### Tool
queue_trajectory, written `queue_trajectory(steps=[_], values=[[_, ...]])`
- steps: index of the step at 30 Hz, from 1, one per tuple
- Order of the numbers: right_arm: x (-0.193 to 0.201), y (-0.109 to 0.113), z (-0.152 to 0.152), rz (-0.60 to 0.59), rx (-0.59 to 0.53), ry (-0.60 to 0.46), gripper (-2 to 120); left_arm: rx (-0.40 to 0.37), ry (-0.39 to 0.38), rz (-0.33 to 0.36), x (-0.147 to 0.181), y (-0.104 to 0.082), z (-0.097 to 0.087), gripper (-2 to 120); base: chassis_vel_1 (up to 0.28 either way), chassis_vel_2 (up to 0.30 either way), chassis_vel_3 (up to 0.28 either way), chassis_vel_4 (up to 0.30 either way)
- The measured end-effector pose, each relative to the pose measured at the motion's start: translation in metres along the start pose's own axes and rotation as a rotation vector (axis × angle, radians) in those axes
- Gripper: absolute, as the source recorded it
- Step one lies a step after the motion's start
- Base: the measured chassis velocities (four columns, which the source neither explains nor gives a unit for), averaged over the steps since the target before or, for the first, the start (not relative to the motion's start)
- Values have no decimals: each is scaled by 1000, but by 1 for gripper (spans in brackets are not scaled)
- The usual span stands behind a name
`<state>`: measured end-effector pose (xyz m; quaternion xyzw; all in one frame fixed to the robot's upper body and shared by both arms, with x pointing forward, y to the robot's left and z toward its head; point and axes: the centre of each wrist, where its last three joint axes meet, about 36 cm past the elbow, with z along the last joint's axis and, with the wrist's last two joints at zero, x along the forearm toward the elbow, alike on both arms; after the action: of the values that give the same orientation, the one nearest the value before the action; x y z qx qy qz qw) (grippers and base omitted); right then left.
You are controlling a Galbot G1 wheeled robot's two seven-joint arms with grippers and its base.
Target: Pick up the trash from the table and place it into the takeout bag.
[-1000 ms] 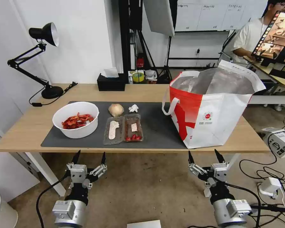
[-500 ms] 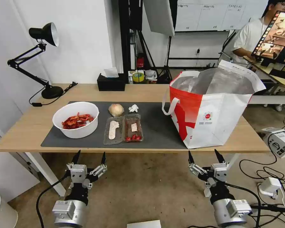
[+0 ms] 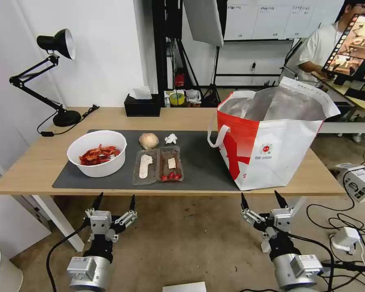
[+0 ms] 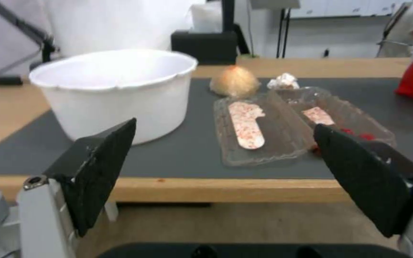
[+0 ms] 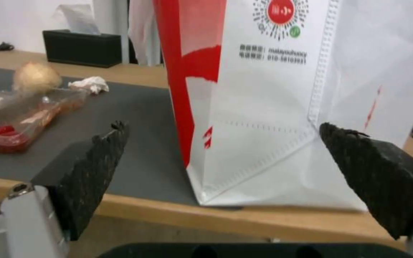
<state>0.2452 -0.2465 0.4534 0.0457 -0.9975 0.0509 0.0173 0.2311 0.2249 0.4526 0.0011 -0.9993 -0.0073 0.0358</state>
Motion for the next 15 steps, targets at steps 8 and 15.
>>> queue_trajectory(steps=[8, 15], values=[[-20, -32, -32, -95, 67, 15, 100, 106, 137, -20, 0, 1, -44, 100, 0, 0, 0, 0], [-35, -53, -70, -179, 103, 26, 100, 154, 169, -5, 4, 0, -61, 100, 0, 0, 0, 0]])
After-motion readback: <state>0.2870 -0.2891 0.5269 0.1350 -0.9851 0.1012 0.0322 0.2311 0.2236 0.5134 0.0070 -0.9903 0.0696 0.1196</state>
